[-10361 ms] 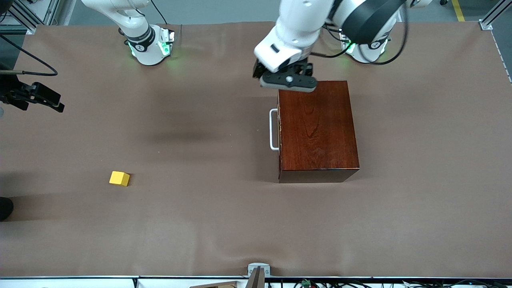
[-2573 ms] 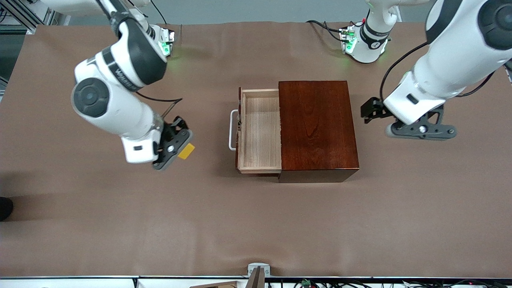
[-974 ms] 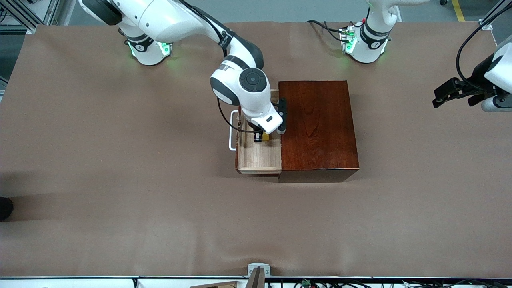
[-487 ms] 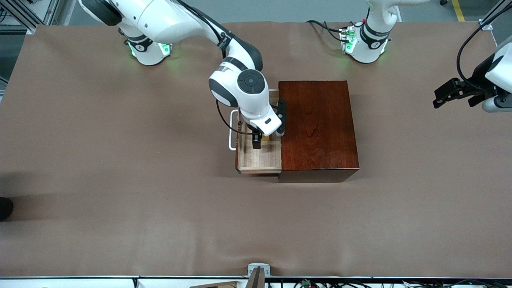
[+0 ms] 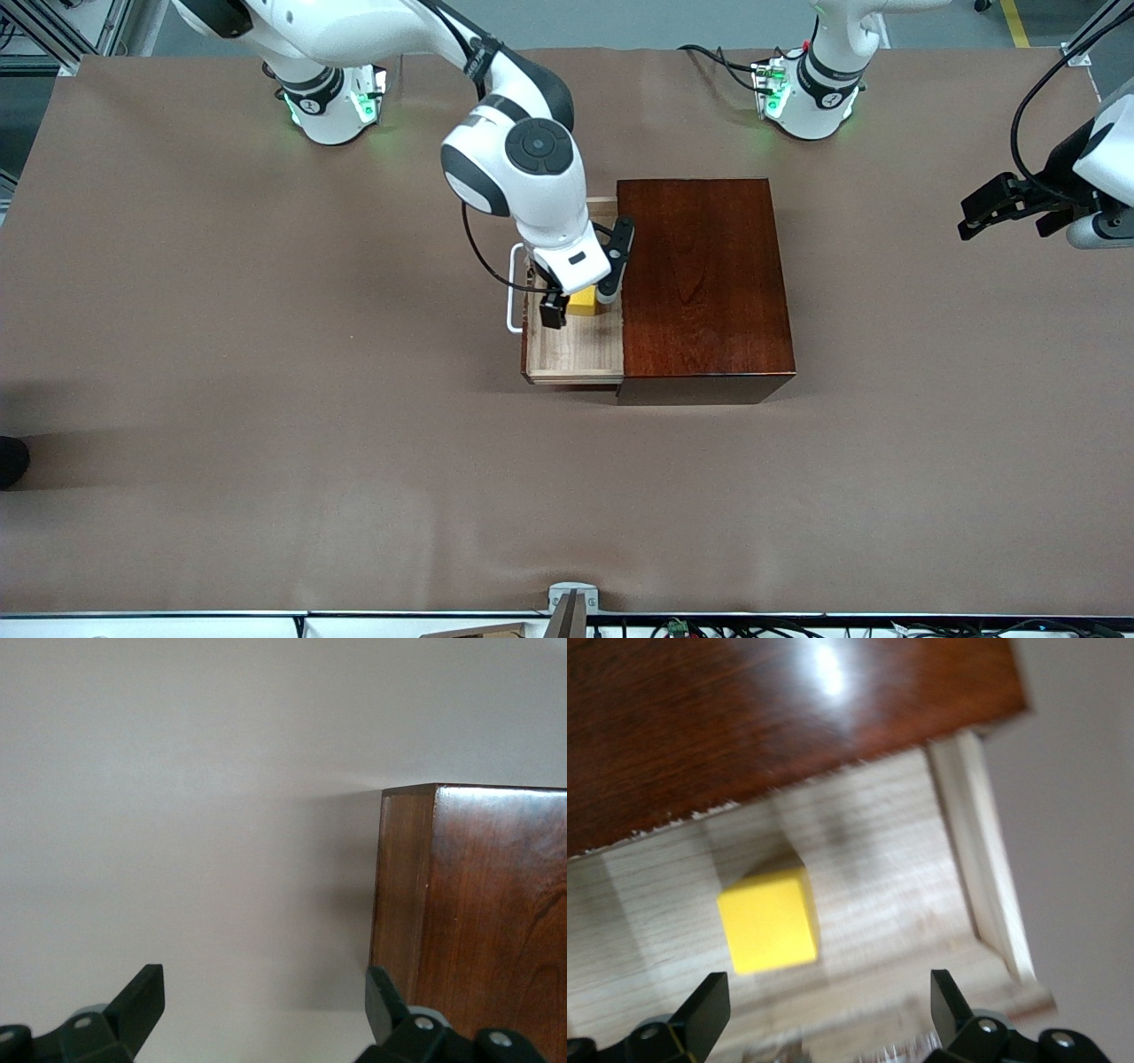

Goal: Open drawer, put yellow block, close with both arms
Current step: 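Open the right gripper to drop the cube, then withdraw it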

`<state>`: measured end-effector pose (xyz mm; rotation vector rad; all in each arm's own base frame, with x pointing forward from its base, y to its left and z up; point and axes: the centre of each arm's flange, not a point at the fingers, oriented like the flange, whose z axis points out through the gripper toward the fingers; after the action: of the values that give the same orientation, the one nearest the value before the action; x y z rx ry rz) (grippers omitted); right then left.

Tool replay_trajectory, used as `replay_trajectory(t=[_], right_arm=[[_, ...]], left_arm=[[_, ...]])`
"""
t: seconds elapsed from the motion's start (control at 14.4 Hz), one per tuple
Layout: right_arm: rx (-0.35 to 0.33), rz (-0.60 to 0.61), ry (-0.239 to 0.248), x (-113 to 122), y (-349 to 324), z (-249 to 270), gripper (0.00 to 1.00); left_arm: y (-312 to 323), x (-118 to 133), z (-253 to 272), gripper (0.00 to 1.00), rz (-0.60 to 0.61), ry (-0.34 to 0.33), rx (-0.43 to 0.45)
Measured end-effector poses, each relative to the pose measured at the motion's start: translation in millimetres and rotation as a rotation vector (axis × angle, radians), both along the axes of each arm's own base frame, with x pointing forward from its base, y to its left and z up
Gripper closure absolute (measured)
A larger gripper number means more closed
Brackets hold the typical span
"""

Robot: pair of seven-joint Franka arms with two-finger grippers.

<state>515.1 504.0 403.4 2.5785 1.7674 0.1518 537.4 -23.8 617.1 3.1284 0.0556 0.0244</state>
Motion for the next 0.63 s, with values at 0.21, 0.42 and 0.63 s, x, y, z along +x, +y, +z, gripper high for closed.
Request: replay_trajectory(t=[0.21, 0.42, 0.63], right_arm=[[-0.012, -0.193, -0.005, -6, -11, 36, 0.0], [-0.036, -0.344, -0.015, 17, -58, 69, 0.0], [-0.043, -0.483, -0.021, 63, -137, 91, 0.0]], left_arm=[[-1, 0, 0, 0.0, -0.001, 0.0, 0.0], [-4, 0, 0, 0.0, -0.006, -0.001, 0.0], [-11, 1, 2, 0.0, -0.019, -0.008, 0.0]])
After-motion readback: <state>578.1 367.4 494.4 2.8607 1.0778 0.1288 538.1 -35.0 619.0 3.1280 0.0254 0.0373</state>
